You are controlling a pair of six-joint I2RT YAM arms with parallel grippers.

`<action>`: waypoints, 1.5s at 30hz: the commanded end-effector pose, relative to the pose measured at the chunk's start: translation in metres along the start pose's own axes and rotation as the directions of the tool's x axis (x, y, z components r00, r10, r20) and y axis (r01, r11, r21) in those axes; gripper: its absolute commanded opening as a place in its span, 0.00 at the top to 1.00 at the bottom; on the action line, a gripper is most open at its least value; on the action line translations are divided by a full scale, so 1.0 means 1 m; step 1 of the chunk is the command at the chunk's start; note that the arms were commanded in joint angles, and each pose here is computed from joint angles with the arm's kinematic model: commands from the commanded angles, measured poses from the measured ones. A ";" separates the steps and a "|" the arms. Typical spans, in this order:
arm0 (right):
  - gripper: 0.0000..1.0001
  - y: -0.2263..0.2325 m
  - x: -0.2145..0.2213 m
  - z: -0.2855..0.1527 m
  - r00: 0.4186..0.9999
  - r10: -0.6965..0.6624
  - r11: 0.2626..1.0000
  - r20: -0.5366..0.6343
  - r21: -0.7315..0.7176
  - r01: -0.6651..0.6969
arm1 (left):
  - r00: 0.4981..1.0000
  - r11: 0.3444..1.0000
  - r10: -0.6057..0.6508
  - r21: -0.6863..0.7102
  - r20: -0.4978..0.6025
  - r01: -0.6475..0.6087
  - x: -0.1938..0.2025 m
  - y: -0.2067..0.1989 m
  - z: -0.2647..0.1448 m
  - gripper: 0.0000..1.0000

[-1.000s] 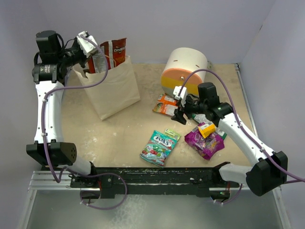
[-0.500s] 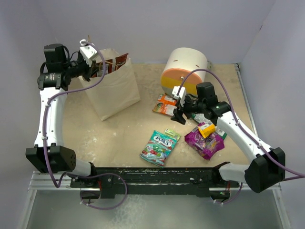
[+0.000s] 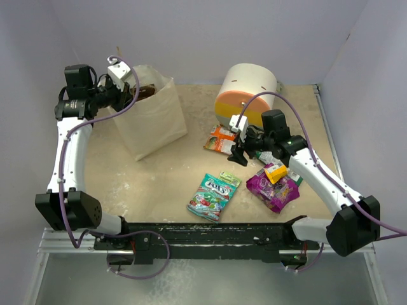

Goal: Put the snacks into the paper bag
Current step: Place the snack in the paper bag, then move the snack to the center of the board.

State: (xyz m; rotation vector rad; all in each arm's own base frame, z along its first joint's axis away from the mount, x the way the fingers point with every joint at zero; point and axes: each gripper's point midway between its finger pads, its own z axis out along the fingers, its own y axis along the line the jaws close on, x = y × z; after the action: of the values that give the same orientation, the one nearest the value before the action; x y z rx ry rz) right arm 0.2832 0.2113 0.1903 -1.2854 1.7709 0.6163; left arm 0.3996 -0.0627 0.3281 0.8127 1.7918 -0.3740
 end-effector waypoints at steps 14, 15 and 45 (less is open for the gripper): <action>0.23 -0.001 -0.007 0.002 0.999 -0.008 1.000 0.036 -0.005 0.008 | 0.991 0.975 0.131 -0.178 -0.016 -0.132 -0.031 0.008 -0.048 0.71; 0.23 -0.002 -0.007 0.002 0.999 -0.009 1.000 0.035 0.001 0.009 | 0.989 0.969 0.143 -0.203 -0.021 -0.145 -0.033 0.009 -0.053 0.68; 0.20 0.013 0.126 -0.055 0.837 0.043 0.995 -0.545 0.101 0.015 | 0.992 0.950 -0.014 -0.312 -0.127 -0.026 0.045 -0.067 -0.119 0.01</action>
State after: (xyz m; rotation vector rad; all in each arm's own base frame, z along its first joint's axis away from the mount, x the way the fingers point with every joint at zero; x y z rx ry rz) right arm 0.2499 0.1236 0.1292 -1.4188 2.1469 0.2098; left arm 0.2716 -0.0170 0.3282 0.6474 1.9072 0.0163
